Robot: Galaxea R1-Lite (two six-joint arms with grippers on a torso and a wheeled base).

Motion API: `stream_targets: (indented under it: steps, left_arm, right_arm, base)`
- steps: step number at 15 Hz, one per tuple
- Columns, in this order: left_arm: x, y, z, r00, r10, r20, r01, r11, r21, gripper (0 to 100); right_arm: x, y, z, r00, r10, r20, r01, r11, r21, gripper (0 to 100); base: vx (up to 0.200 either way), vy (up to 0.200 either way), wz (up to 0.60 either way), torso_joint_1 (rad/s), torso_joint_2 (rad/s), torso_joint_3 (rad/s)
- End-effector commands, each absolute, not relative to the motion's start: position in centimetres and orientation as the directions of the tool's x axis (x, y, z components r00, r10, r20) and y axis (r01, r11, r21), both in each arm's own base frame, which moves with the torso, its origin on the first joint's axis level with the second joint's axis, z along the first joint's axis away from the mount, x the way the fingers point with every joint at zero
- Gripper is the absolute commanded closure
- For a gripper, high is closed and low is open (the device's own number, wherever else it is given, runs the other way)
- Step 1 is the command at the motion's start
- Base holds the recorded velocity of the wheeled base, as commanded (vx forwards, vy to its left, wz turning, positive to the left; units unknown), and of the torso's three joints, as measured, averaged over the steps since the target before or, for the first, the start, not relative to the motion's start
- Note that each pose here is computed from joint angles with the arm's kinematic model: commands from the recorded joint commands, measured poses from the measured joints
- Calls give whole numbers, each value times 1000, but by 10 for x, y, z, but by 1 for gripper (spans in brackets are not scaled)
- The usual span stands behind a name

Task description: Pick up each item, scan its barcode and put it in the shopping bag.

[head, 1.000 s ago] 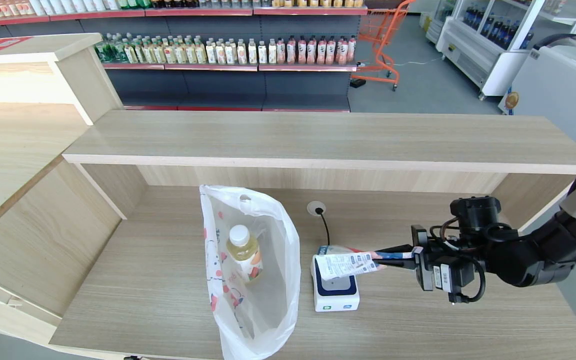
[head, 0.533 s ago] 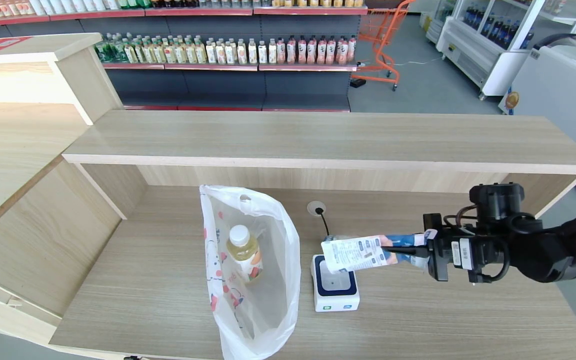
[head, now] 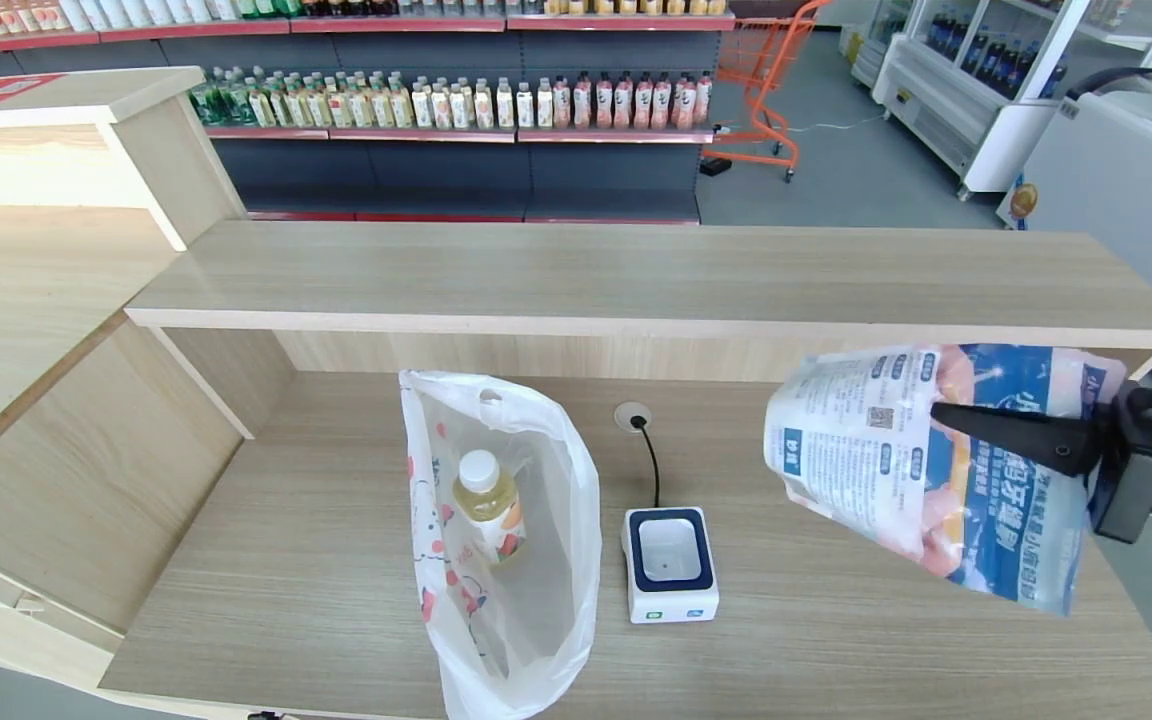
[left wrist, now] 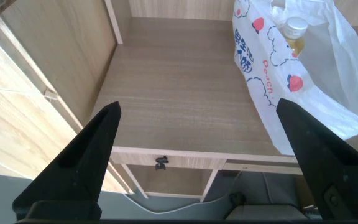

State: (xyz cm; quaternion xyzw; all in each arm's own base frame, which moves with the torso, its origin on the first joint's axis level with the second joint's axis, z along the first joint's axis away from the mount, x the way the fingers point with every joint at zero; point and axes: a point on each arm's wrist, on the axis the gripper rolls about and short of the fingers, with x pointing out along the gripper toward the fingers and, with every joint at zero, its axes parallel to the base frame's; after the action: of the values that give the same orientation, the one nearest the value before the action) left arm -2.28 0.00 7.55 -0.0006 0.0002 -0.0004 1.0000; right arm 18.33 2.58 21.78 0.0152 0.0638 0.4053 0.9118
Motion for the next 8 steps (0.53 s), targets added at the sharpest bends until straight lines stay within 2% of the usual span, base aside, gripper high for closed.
stream_targets:
  steps: [1, 2, 4, 8]
  left_arm:
    - [-23, 0, 75, 1000, -2, 0, 2, 1000, -2, 0]
    - [-23, 0, 75, 1000, 0, 0, 0, 1000, -2, 0]
    - [-23, 0, 75, 1000, -2, 0, 2, 1000, -2, 0]
    - [-23, 0, 75, 1000, 0, 0, 0, 1000, 3, 0]
  right_arm:
    - [108, 34, 242, 748, 661, -68, -618, 730, 291, 100]
    - [91, 32, 251, 740, 658, -140, -543, 708, 452, 100]
    - [76, 28, 260, 727, 655, -207, -430, 669, 606, 100]
    - [65, 25, 261, 740, 643, -198, -407, 663, 629, 100]
  base:
    - [0, 0, 0, 0, 0, 0]
    - [0, 0, 0, 0, 0, 0]
    - [0, 0, 0, 0, 0, 0]
    - [0, 0, 0, 0, 0, 0]
